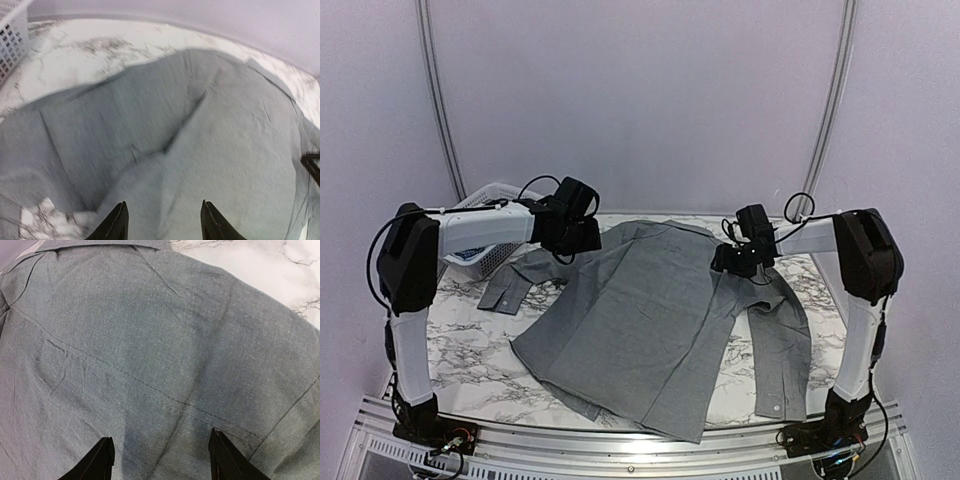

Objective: Fold and stack the long sleeve shirts
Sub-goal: Flatten out the crumpled shirt at the center of the board.

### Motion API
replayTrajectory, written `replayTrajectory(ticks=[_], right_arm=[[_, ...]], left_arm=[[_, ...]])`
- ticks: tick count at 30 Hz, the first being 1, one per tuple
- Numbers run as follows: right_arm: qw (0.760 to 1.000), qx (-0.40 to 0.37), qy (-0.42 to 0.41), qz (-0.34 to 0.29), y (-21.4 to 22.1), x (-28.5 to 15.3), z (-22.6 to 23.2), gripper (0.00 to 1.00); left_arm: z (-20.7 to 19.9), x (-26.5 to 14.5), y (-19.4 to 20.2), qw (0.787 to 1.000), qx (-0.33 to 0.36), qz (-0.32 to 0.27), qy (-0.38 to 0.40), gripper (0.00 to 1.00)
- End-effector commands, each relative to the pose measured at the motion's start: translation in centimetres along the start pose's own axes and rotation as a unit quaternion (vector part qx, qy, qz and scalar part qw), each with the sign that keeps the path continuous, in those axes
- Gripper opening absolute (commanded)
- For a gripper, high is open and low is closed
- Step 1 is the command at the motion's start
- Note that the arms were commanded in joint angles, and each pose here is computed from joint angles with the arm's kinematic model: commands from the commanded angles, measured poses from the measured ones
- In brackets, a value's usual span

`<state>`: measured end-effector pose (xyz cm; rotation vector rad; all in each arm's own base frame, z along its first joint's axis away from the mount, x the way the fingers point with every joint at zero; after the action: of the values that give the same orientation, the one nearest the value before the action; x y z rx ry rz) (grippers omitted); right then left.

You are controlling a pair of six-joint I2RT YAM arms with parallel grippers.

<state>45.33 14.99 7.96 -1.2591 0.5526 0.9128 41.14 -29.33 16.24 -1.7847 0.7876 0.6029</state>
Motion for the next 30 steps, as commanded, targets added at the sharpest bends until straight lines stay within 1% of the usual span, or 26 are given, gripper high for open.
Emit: replayTrajectory(ticks=[1, 5, 8, 15, 21, 27, 30], right_arm=[[0.999, -0.025, -0.019, -0.017, -1.7, -2.7, 2.0, 0.61], [0.998, -0.048, -0.034, -0.022, -1.3, -4.6, 4.1, 0.61], [0.997, -0.063, -0.047, -0.023, -0.5, -5.7, 5.6, 0.61], [0.994, -0.075, -0.073, -0.011, 1.7, -6.6, 7.9, 0.61], [0.993, -0.081, -0.084, -0.009, 2.5, -7.5, 8.8, 0.61], [0.993, -0.084, -0.086, -0.007, 2.6, -8.1, 9.0, 0.61], [0.993, -0.085, -0.086, -0.006, 2.7, -8.2, 9.1, 0.61]], left_arm=[[3.3, 4.2, -2.0, 0.998, -0.004, -0.007, -0.065, 0.5], [5.1, 7.6, -2.2, 0.996, -0.017, 0.015, -0.083, 0.5], [6.1, 9.3, -1.7, 0.996, -0.026, 0.032, -0.085, 0.49], [6.5, 10.4, -1.3, 0.995, -0.03, 0.051, -0.075, 0.49], [8.7, 12.3, -1.4, 0.994, -0.038, 0.075, -0.072, 0.48], [10.5, 14.3, -2.5, 0.993, -0.048, 0.093, -0.056, 0.48], [11.3, 15.4, -3.6, 0.993, -0.048, 0.092, -0.057, 0.48]])
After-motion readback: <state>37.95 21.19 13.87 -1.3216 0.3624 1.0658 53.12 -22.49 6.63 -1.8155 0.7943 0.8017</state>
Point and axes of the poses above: each gripper's point midway between its finger pads, its own x axis out along the fingers, its own z axis along the line the jaws close on, y = z × x, the point moved 5 cm from there along -x, back along the fingers, and after that the axes turned 6 degrees about -x, right-handed, at the moved point
